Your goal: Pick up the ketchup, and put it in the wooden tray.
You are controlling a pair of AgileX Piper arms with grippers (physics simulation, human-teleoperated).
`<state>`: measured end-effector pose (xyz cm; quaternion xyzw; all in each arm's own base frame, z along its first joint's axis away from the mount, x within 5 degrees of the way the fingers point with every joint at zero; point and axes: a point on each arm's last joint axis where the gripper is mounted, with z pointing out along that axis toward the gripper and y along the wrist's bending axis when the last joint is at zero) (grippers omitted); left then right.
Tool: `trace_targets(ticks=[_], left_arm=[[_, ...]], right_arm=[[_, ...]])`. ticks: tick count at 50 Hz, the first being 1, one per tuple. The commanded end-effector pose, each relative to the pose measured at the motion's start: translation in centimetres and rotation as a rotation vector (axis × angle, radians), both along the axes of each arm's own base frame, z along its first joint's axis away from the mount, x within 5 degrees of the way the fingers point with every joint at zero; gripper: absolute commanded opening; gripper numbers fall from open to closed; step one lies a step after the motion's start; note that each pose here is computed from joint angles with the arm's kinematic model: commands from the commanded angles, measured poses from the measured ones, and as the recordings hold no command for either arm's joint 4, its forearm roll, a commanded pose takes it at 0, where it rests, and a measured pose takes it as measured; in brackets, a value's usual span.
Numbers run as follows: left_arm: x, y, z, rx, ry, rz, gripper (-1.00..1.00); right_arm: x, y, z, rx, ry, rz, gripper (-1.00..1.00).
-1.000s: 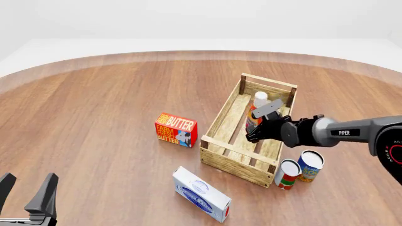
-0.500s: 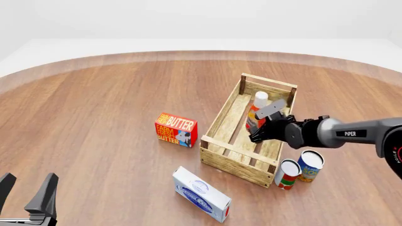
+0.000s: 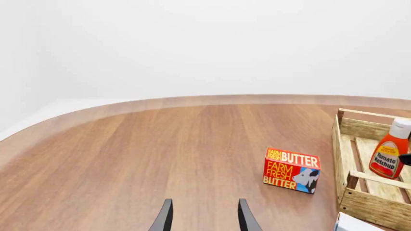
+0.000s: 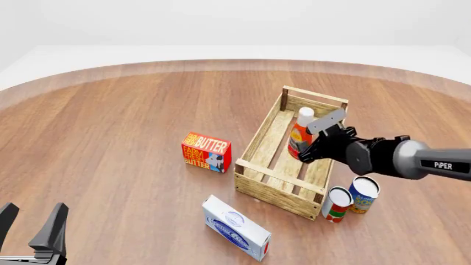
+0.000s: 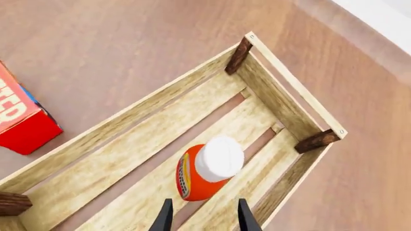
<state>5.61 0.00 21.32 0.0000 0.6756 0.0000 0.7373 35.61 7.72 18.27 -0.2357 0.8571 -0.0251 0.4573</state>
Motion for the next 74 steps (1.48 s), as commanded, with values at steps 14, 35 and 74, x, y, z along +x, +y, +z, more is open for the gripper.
trace_targets(ticks=[14, 35, 74], left_arm=[[0.0, 0.0, 0.0, 0.0, 0.0, 0.0, 1.0], [0.0, 0.0, 0.0, 0.0, 0.0, 0.0, 1.0], [0.0, 0.0, 0.0, 0.0, 0.0, 0.0, 1.0]], right_arm=[[-3.7, 0.1, 3.2, 0.026, -0.057, 0.017, 1.0], [-8.6, -0.9, 5.6, 0.049, -0.082, 0.017, 1.0], [-16.5, -3.9, 3.4, 0.205, -0.081, -0.13, 1.0]])
